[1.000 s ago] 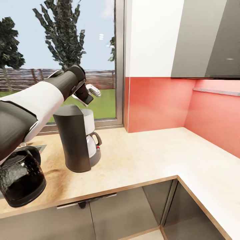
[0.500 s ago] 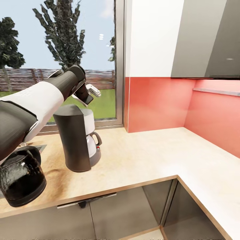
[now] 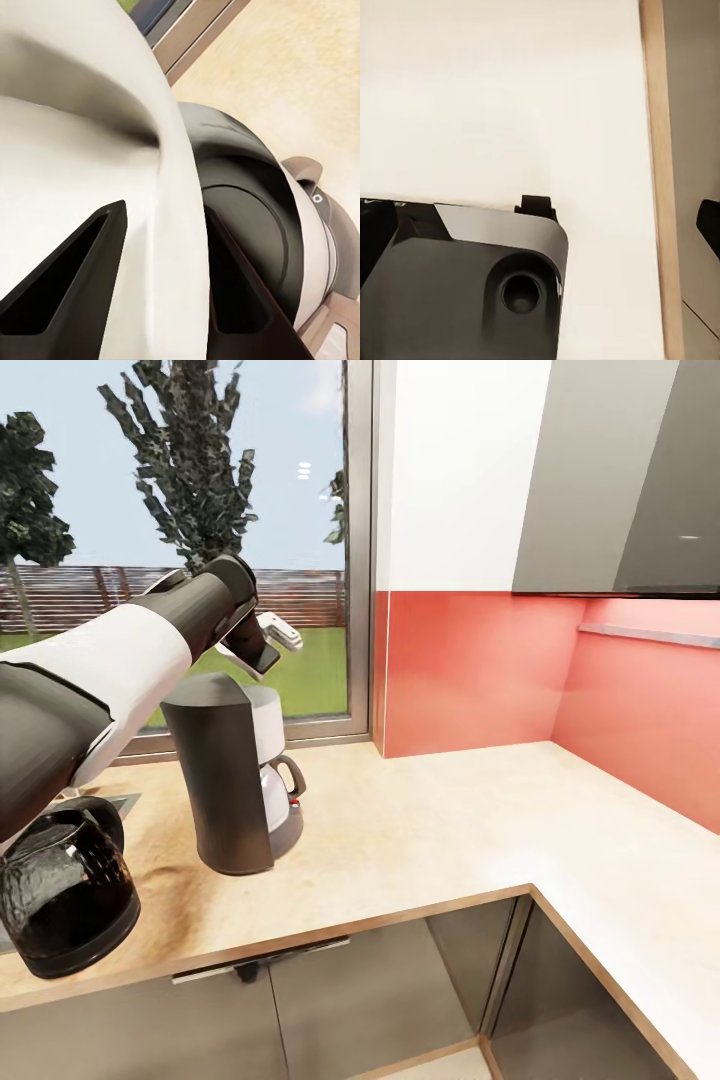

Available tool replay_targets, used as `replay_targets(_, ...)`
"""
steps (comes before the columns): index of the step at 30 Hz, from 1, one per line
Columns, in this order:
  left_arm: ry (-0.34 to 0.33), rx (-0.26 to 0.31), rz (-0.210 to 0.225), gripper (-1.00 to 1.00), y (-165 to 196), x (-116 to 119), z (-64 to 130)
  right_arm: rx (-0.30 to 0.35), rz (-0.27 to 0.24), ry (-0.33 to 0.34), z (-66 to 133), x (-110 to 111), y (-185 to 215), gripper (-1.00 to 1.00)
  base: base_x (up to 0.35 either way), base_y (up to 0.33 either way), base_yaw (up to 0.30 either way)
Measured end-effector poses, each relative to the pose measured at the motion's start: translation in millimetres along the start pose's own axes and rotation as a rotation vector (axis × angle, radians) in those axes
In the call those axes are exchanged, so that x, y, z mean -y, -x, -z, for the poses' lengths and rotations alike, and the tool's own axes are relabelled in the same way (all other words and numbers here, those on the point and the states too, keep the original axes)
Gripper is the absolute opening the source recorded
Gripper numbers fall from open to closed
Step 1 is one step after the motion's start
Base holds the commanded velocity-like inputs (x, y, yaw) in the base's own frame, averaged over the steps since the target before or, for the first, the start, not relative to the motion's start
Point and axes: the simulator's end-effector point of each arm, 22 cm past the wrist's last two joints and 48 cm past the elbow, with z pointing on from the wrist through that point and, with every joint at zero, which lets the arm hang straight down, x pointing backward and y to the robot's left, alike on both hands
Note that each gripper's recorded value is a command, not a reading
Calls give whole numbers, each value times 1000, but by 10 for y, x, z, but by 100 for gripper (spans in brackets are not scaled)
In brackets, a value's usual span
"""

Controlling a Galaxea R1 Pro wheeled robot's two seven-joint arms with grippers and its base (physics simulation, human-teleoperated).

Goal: Set up a coffee station on the kitchen countertop: keep the coffee maker on the countertop, move the bottle of coffee from the kitchen shelf to the counter next to the coffee maker, place a paper coffee filter on top of the coffee maker, put the saucer next to the coffee maker with the coffee cup on the saucer, and place the electric kettle next to the coffee maker.

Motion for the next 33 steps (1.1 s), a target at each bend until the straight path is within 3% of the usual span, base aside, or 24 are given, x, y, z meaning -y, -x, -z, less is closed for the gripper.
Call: replay_targets(33, -4, -5, 2, -100, -13, 10, -35, -4, 0, 0, -3, -1, -14, 100, -15, 0, 0)
